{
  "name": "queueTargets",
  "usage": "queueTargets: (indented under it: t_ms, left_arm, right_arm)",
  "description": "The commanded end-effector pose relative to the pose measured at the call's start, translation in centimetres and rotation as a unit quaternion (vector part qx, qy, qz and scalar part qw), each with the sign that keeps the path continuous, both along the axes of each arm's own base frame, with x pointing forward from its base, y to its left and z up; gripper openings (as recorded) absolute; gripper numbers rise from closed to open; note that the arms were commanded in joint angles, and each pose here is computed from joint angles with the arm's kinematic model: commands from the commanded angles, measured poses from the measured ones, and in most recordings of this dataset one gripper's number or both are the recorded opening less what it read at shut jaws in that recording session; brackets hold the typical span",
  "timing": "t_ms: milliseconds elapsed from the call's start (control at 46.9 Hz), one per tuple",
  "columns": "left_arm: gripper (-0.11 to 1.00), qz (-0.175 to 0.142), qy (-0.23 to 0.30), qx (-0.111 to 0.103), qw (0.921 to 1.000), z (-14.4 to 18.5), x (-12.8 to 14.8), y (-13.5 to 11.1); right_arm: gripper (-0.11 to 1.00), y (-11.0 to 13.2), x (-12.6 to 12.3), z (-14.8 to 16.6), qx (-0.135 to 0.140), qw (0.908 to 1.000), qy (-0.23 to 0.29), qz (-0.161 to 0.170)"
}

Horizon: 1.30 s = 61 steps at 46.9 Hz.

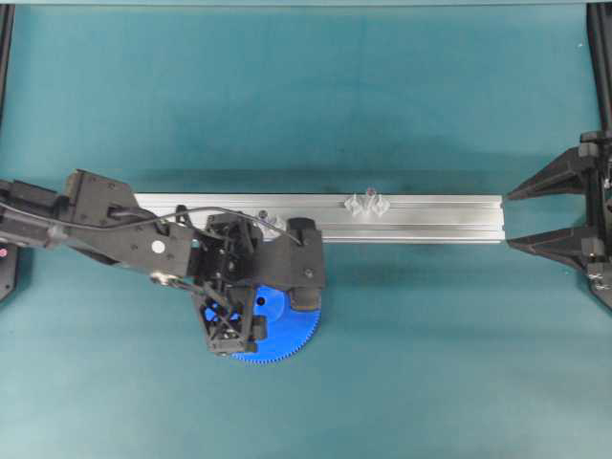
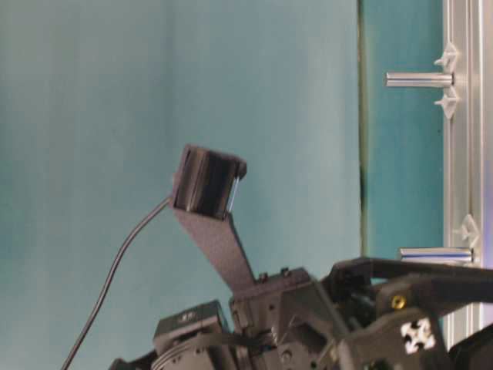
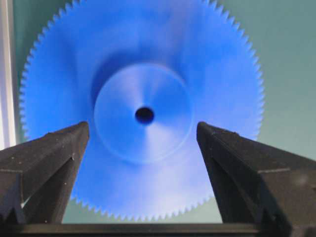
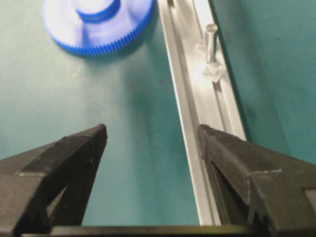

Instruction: Insert the large gear onto the shaft.

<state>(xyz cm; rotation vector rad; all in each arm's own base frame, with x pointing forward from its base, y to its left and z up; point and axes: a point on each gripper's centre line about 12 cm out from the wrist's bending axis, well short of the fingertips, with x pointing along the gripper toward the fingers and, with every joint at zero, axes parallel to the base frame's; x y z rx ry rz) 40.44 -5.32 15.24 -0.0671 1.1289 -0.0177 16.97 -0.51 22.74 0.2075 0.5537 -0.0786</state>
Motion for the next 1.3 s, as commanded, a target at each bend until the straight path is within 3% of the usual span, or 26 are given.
queueTargets:
  t_ms: [0,383,1278]
  left_arm:
    - [0.92,-0.008,-0.018,-0.001,0.9998,1.0,0.8,-0.7]
    - [0.92,-0.013,-0.012,0.000,0.9998,-0.9,1.0,-1.0]
    - [0.92,0.005,-0.021,0.001,0.9998,-0.5,0.5,0.8]
  right_arm:
    - [0.83,0.0,0.4,0.3,0.002,1.0000,-0.005,-0.001]
    - [0.83,0.0,0.9,0.2,0.003,0.9999,-0.012,0.000]
    - [0.83,0.2,0.9,0.3,0.005,0.9999,-0.014,0.004]
